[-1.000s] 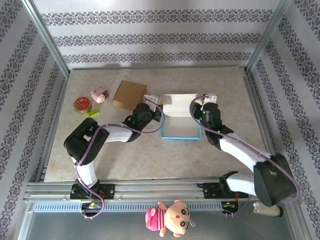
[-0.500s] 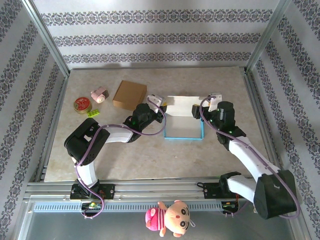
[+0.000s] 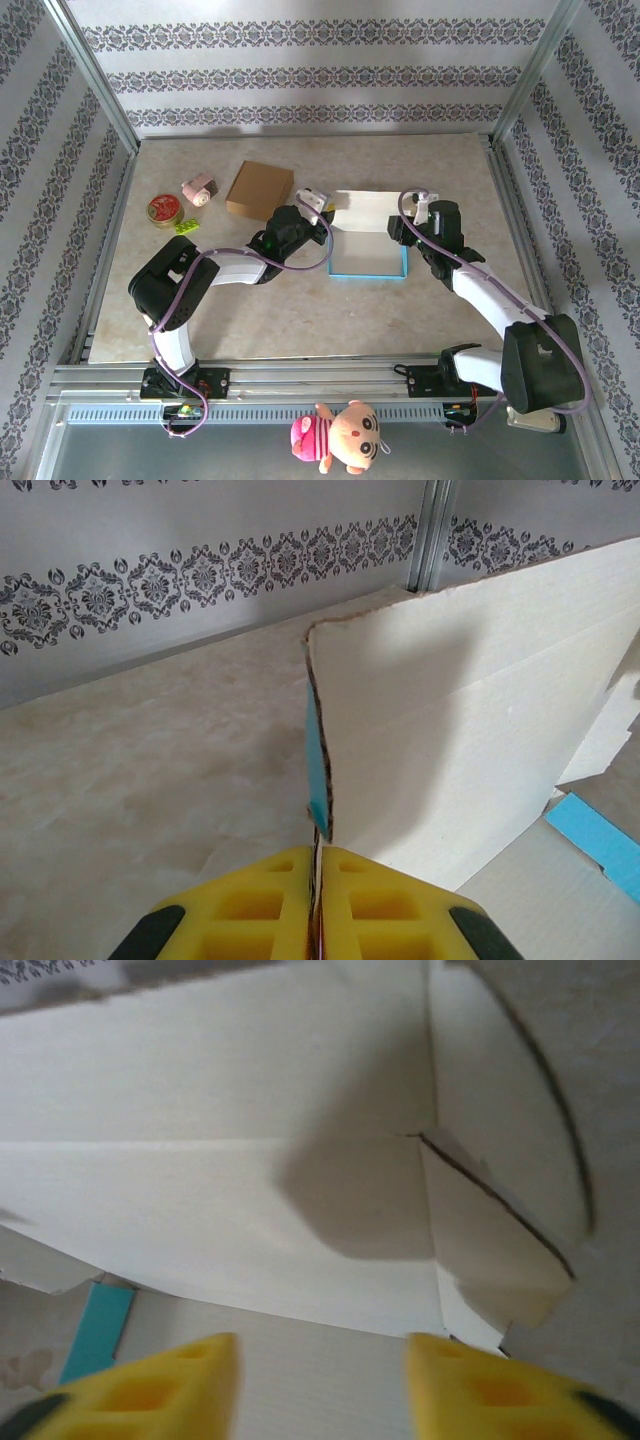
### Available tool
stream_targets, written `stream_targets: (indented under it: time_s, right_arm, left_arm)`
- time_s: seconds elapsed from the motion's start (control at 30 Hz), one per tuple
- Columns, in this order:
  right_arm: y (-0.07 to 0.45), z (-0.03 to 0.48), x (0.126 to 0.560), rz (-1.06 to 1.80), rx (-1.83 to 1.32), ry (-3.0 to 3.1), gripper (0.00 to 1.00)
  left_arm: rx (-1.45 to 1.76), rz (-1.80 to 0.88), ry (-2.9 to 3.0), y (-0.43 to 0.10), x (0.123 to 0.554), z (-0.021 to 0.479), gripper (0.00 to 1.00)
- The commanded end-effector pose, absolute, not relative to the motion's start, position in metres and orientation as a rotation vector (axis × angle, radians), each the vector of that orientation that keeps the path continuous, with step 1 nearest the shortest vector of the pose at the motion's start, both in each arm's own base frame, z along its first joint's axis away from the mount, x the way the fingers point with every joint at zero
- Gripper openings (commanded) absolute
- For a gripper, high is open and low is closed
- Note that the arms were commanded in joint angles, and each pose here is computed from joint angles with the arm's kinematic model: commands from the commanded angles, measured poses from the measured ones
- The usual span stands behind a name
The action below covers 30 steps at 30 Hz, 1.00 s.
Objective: Fold the paper box
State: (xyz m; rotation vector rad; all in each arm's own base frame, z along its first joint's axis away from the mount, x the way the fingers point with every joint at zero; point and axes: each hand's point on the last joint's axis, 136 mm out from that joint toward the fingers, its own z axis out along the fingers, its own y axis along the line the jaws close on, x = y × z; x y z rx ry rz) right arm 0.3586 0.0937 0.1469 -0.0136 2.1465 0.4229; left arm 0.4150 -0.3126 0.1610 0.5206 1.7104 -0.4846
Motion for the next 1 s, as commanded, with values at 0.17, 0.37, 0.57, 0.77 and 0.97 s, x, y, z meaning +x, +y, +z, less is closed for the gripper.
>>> stream_targets:
  time_s: [0.17,0.37,0.57,0.77,0.97]
  right_arm:
    - [0.059,0.193,0.361,0.174,-0.065,1.993,0.91]
    - [0.085,0.191,0.370,0.213,-0.450,2.016,0.91]
    - [0.105,0.188,0.381,0.258,-0.764,2.015,0.85]
    - [0.107,0.223,0.400,0.075,-1.051,1.857,0.86]
    - [0.139,0.225,0.388,0.077,-1.541,1.643,0.86]
  left_arm:
    - [0.644,-0.420,1.709,-0.322,0.415,0.189,0.40]
    - [0.705,-0.437,1.810,-0.315,0.401,0.209,0.59]
    - [0.804,-0.446,1.976,-0.290,0.376,0.228,0.63]
    - [0.732,-0.461,2.100,-0.251,0.350,0.248,0.71]
    - [0.661,-0.459,2.113,-0.228,0.331,0.252,0.85]
